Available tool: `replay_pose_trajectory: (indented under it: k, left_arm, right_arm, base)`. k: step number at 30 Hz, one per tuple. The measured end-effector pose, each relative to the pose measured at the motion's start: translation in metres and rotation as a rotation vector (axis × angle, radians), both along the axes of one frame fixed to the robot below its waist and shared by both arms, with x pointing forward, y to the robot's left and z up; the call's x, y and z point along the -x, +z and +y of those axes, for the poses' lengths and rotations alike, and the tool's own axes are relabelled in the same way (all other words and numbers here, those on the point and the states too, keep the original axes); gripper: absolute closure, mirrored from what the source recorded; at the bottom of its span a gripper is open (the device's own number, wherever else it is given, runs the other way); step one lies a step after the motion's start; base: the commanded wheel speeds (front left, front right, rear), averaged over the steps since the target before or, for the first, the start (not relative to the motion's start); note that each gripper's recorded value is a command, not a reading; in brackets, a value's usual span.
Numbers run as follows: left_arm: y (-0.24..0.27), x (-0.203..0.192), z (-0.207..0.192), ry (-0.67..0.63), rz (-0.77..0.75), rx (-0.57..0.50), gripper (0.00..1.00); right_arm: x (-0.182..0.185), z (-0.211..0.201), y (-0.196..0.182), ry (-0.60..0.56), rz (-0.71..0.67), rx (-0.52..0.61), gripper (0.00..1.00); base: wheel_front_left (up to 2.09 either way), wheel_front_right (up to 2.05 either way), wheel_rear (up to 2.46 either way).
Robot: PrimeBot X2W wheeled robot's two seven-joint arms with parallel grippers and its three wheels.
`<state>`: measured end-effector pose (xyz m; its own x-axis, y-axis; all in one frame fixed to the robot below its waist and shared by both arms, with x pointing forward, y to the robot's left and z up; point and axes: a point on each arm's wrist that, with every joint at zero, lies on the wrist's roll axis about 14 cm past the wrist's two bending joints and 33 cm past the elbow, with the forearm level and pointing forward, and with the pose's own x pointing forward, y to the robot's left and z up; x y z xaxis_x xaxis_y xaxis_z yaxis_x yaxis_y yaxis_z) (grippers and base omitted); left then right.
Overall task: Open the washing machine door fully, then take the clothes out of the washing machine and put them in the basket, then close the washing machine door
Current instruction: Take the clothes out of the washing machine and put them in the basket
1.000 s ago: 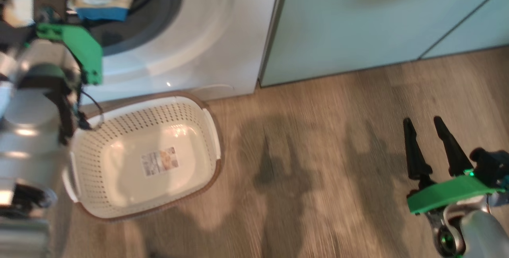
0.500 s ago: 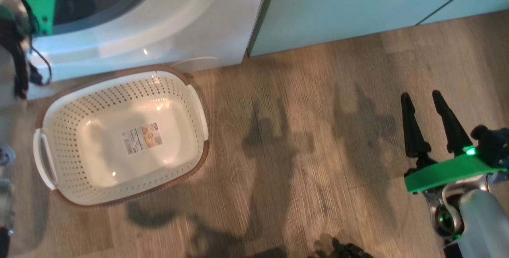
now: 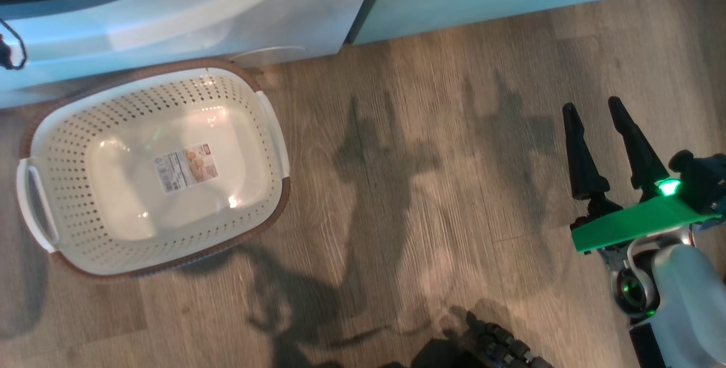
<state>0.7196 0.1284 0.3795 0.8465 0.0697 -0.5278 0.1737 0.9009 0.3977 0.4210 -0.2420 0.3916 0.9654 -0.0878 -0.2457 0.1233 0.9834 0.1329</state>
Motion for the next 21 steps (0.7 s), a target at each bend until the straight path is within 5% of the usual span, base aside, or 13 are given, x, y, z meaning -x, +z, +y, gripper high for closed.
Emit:
replay_pose_trajectory:
  k: [21]
  left_arm:
    - [-0.038,-0.016,0.020,0.091,0.101,-0.066,0.00]
  right_arm:
    - [-0.011,-0.002,-0.020,0.004,0.040,0.009,0.00]
  base:
    - [0.00,0.00,0.00]
